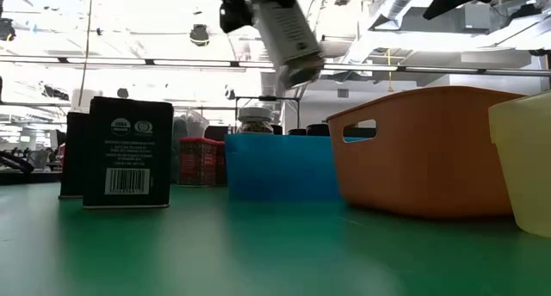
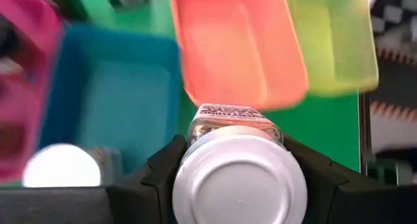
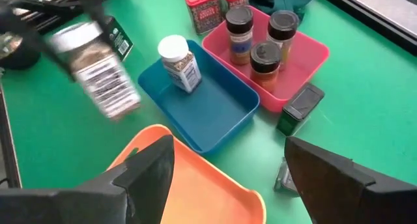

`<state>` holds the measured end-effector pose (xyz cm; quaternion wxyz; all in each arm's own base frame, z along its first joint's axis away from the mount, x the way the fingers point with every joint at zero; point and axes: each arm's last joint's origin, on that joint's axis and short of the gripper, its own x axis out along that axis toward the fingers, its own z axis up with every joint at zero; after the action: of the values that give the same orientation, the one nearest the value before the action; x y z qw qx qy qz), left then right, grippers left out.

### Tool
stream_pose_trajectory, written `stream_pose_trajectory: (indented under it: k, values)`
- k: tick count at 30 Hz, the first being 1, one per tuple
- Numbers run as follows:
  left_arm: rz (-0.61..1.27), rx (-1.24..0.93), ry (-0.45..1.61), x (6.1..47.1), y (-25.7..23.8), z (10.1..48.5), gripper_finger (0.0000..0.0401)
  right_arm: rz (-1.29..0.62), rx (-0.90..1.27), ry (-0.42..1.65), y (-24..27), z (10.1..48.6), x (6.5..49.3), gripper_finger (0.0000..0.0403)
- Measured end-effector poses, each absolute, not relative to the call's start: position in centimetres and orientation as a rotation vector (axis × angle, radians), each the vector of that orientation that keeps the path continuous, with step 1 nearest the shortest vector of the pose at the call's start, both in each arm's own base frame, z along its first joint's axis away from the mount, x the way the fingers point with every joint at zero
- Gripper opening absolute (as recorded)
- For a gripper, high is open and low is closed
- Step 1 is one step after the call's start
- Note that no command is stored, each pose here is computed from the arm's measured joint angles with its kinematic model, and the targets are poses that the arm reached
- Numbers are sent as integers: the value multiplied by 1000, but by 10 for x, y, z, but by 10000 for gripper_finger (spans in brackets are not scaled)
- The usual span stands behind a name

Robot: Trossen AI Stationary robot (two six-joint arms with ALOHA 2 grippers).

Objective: Sort spices by type
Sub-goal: Put the white seasoning bottle into the blue bin

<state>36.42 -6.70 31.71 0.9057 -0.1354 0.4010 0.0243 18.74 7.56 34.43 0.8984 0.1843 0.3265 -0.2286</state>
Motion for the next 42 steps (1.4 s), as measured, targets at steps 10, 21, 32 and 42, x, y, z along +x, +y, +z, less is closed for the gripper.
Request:
stream_pose_trajectory:
  k: [10,21,32,42]
  values:
    - [86,-361,784,396,10,305,194,-491,385,691,82,336,200,314]
    - [38,-147,1095,427,27,282,194,-560,410,721,78,331,199,314]
    - [43,-14,1257,445,18,251,232,-611,436,755,75,328,193,314]
    - [83,-26,1217,443,18,264,265,-606,440,758,76,328,193,314]
